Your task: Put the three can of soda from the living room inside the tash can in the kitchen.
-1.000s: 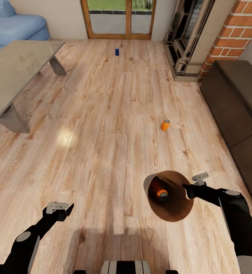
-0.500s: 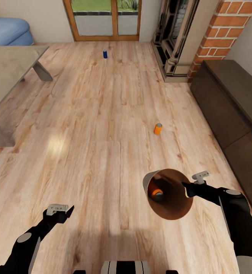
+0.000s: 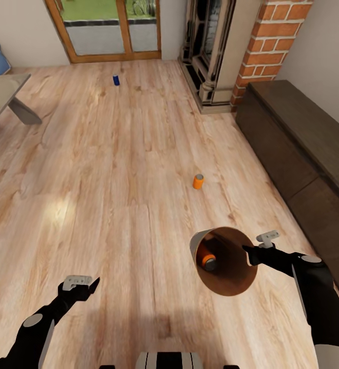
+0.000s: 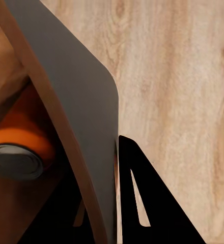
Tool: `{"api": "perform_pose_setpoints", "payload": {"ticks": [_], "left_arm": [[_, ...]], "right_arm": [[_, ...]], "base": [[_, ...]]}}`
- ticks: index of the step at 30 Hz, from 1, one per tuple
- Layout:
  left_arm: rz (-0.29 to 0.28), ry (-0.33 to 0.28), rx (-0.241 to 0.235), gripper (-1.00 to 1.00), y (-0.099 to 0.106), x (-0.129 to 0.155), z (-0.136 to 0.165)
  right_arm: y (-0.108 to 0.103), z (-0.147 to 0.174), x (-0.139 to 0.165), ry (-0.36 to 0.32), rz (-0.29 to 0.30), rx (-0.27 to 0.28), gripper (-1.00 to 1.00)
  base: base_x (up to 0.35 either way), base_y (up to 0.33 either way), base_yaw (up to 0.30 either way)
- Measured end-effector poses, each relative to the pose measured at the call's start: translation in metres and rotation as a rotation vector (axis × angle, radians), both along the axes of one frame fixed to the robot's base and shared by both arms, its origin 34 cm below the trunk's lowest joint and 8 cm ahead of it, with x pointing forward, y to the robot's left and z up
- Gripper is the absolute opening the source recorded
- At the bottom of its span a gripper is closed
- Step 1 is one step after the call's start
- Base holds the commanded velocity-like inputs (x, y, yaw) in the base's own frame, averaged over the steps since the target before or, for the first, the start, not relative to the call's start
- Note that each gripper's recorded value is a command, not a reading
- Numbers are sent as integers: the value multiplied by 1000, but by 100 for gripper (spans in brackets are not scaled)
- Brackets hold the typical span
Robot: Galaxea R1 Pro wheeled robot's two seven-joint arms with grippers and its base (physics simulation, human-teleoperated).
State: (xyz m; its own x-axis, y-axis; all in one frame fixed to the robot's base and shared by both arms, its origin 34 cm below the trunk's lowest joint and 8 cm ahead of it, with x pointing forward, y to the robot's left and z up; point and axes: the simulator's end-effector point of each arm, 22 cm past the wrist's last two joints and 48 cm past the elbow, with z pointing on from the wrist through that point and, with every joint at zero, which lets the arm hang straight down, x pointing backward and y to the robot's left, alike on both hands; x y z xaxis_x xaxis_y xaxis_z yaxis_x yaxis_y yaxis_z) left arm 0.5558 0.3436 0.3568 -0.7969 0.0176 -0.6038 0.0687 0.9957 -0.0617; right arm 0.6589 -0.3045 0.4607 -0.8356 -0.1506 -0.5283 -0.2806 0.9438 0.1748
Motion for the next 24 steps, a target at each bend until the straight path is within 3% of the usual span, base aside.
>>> {"api": "perform_pose_setpoints", "payload": {"ticks": [11,24], "left_arm": [[-1,1,0,100,-1,0,0],[1,25,-10,100,-4,-11,-9]], "right_arm": [[0,0,0,0,0,-1,-100],[2,0,-1,2,2,0,-100]], "base": [[267,-163,-105],[226,-216,45]]}}
